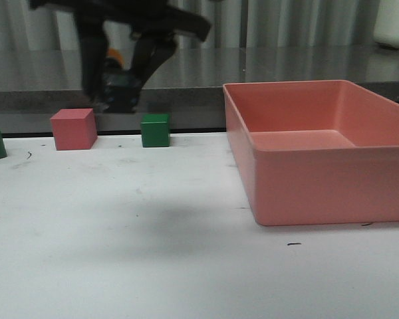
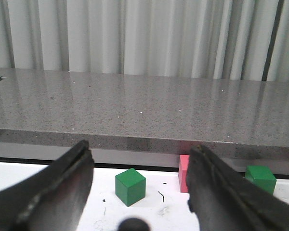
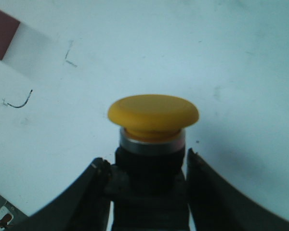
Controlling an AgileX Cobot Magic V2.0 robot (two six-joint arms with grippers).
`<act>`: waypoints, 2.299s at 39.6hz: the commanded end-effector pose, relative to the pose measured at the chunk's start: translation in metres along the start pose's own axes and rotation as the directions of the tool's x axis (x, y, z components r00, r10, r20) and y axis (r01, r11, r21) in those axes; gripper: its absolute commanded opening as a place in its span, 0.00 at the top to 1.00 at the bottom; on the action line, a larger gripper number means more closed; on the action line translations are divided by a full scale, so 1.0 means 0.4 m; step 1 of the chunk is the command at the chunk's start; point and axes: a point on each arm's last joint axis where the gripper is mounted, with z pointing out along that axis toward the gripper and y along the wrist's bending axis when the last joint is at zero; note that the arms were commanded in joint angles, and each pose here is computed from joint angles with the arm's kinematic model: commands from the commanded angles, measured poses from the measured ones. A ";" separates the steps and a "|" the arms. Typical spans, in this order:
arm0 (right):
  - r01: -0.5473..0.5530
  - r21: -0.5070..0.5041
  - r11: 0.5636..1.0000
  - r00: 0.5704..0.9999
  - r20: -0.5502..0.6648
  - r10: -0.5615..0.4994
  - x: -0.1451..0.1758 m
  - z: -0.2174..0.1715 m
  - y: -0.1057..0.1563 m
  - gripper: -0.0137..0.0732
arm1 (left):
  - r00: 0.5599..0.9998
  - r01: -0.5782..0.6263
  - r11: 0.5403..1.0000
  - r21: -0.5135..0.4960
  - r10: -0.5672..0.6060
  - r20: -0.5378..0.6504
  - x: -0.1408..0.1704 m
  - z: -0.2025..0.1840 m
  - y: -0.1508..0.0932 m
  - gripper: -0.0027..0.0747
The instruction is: Place and stand button with both arms
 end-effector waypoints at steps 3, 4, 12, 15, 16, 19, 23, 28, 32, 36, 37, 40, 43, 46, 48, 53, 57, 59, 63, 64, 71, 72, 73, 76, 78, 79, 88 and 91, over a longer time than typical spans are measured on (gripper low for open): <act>-0.054 -0.041 0.998 0.995 0.082 0.057 -0.043 -0.005 0.032 0.56 | 0.995 0.006 1.000 0.014 -0.007 0.099 -0.046 0.000 -0.003 0.44; -0.074 -0.034 0.997 0.995 0.071 0.076 -0.047 0.012 0.026 0.56 | 0.995 0.006 1.000 0.014 -0.007 0.099 -0.046 0.000 -0.003 0.44; -0.208 0.043 0.977 0.978 0.022 0.207 -0.051 0.122 -0.033 0.56 | 0.995 0.006 1.000 0.014 -0.007 0.097 -0.046 0.000 -0.003 0.44; -0.246 0.068 0.967 0.969 0.003 0.246 -0.046 0.161 -0.052 0.56 | 0.995 0.006 1.000 0.014 -0.007 0.097 -0.046 0.000 -0.003 0.44; -0.250 0.071 0.966 0.968 -0.001 0.251 -0.044 0.170 -0.054 0.56 | 0.995 0.006 1.000 0.014 -0.007 0.097 -0.046 0.000 -0.003 0.44; -0.252 0.078 0.964 0.967 -0.010 0.254 -0.039 0.196 -0.059 0.56 | 0.995 0.006 1.000 0.014 -0.007 0.097 -0.046 0.000 -0.003 0.44; -0.255 0.082 0.963 0.966 -0.017 0.257 -0.035 0.218 -0.063 0.56 | 0.995 0.006 1.000 0.014 -0.007 0.097 -0.046 0.000 -0.003 0.44; -0.256 0.097 0.962 0.965 -0.039 0.261 -0.027 0.236 -0.068 0.56 | 0.995 0.006 1.000 0.014 -0.007 0.097 -0.046 0.000 -0.003 0.44; -0.255 0.097 0.962 0.965 -0.038 0.260 -0.028 0.237 -0.068 0.50 | 0.995 0.006 1.000 0.014 -0.007 0.097 -0.046 0.000 -0.003 0.44; -0.255 0.086 0.963 0.966 -0.022 0.258 -0.039 0.221 -0.062 0.38 | 0.995 0.006 1.000 0.014 -0.007 0.097 -0.046 0.000 -0.003 0.44; -0.254 0.083 0.963 0.966 -0.019 0.257 -0.043 0.216 -0.060 0.35 | 0.995 0.006 1.000 0.014 -0.007 0.097 -0.046 0.000 -0.003 0.44; -0.253 0.070 0.965 0.967 0.000 0.253 -0.060 0.188 -0.051 0.27 | 0.995 0.006 1.000 0.014 -0.007 0.097 -0.046 0.000 -0.003 0.44; -0.250 0.056 0.967 0.968 0.019 0.249 -0.078 0.149 -0.040 0.25 | 0.995 0.006 1.000 0.014 -0.007 0.097 -0.046 0.000 -0.003 0.44; -0.242 0.046 0.969 0.970 0.038 0.241 -0.095 0.100 -0.029 0.26 | 0.995 0.006 1.000 0.014 -0.007 0.097 -0.046 0.000 -0.003 0.44; -0.228 0.041 0.973 0.973 0.045 0.226 -0.103 0.071 -0.023 0.26 | 0.995 0.006 1.000 0.014 -0.007 0.097 -0.046 0.000 -0.003 0.44; -0.193 0.029 0.981 0.980 0.064 0.191 -0.118 0.014 -0.011 0.33 | 0.995 0.006 1.000 0.014 -0.007 0.097 -0.046 0.000 -0.003 0.44; -0.171 0.028 0.985 0.983 0.066 0.169 -0.122 -0.011 -0.006 0.60 | 0.995 0.006 1.000 0.014 -0.007 0.097 -0.046 0.000 -0.003 0.44; -0.166 0.025 0.986 0.984 0.072 0.163 -0.124 -0.020 -0.005 0.74 | 0.995 0.006 1.000 0.014 -0.007 0.097 -0.046 0.000 -0.003 0.44; -0.159 0.021 0.987 0.984 0.079 0.157 -0.126 -0.041 -0.002 0.93 | 0.995 0.006 1.000 0.014 -0.007 0.097 -0.046 0.000 -0.003 0.44; -0.149 0.023 0.989 0.986 0.077 0.147 -0.125 -0.048 -0.001 0.92 | 0.995 0.006 1.000 0.014 -0.007 0.097 -0.046 0.000 -0.003 0.44; -0.048 -0.023 0.999 0.991 0.127 0.050 -0.126 -0.147 0.015 0.92 | 0.995 0.006 1.000 0.014 -0.007 0.097 -0.046 0.000 -0.003 0.44; -0.032 -0.027 0.999 0.990 0.138 0.036 -0.126 -0.164 0.017 0.92 | 0.995 0.006 1.000 0.014 -0.007 0.097 -0.046 0.000 -0.003 0.44; -0.017 -0.033 0.999 0.988 0.153 0.022 -0.126 -0.187 0.019 0.92 | 0.995 0.006 1.000 0.014 -0.007 0.097 -0.046 0.000 -0.003 0.44; 0.031 -0.034 0.999 0.978 0.205 -0.024 -0.127 -0.258 0.015 0.92 | 0.995 0.006 1.000 0.014 -0.007 0.097 -0.046 0.000 -0.003 0.44; 0.042 -0.034 0.999 0.970 0.240 -0.033 -0.127 -0.304 0.005 0.92 | 0.995 0.006 1.000 0.014 -0.007 0.097 -0.046 0.000 -0.003 0.44; 0.046 -0.033 0.998 0.966 0.256 -0.036 -0.127 -0.325 -0.001 0.92 | 0.995 0.006 1.000 0.014 -0.007 0.097 -0.046 0.000 -0.003 0.44; -0.065 0.021 0.998 0.929 0.367 0.052 -0.111 -0.518 -0.142 0.92 | 0.995 0.006 1.000 0.014 -0.007 0.097 -0.046 0.000 -0.003 0.44; -0.116 0.074 0.990 0.926 0.369 0.081 -0.084 -0.565 -0.211 0.92 | 0.995 0.006 1.000 0.014 -0.007 0.097 -0.046 0.000 -0.003 0.44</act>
